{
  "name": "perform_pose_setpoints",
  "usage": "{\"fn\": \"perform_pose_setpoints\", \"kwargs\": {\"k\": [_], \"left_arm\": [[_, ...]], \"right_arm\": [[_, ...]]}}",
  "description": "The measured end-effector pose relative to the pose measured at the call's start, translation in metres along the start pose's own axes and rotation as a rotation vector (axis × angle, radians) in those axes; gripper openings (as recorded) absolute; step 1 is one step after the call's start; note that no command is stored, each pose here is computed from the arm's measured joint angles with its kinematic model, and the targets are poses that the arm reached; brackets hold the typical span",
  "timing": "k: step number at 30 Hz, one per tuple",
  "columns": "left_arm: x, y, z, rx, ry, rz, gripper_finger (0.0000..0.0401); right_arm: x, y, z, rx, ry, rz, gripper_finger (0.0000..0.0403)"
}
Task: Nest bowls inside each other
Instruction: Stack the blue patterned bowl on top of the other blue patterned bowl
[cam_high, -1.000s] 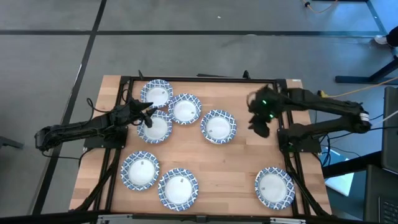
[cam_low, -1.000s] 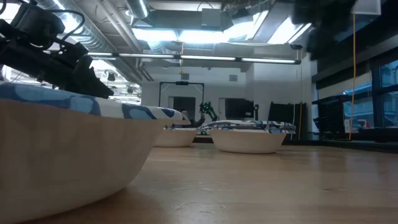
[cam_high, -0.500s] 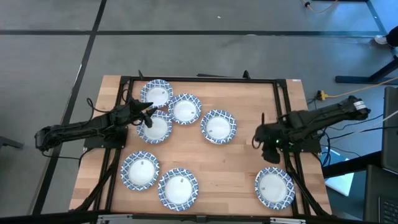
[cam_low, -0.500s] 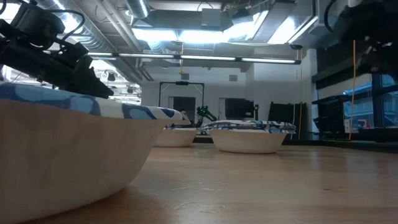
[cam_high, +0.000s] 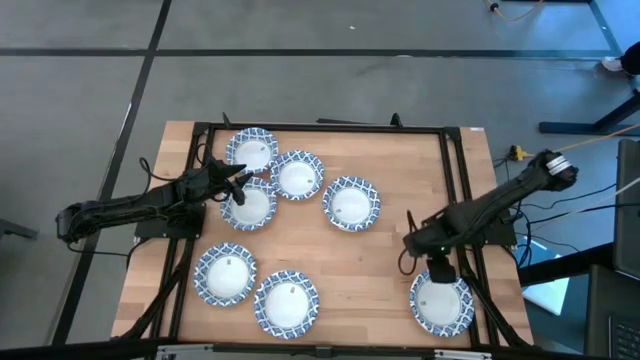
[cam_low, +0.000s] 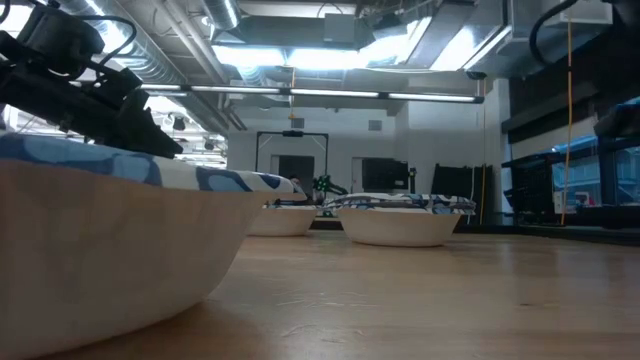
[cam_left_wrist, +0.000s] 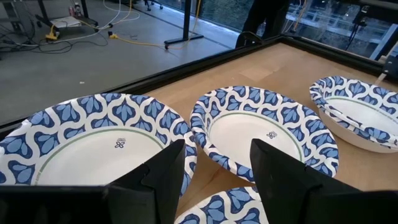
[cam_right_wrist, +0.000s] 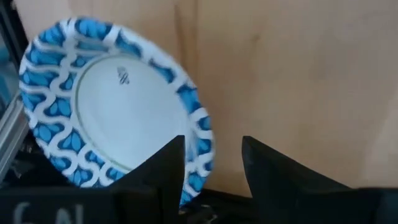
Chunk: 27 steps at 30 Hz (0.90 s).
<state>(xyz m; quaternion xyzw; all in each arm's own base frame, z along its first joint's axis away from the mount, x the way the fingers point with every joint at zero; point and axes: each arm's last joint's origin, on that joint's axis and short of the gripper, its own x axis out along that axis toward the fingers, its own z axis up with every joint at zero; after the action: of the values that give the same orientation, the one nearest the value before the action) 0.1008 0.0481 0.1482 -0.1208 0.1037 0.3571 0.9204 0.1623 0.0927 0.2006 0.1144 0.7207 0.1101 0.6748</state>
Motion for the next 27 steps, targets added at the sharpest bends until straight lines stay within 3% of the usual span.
{"fn": "perform_pose_setpoints", "kwargs": {"k": [21,27], "left_arm": [[0.000,0.000,0.000,0.000,0.000,0.000,0.0176],[0.000,0.000,0.000,0.000,0.000,0.000,0.0176]], "right_arm": [[0.047,0.010,0.026,-0.011,0.124,0.004,0.0159],[0.052,0.010,0.027,-0.002,0.161,0.037,0.0112]]}}
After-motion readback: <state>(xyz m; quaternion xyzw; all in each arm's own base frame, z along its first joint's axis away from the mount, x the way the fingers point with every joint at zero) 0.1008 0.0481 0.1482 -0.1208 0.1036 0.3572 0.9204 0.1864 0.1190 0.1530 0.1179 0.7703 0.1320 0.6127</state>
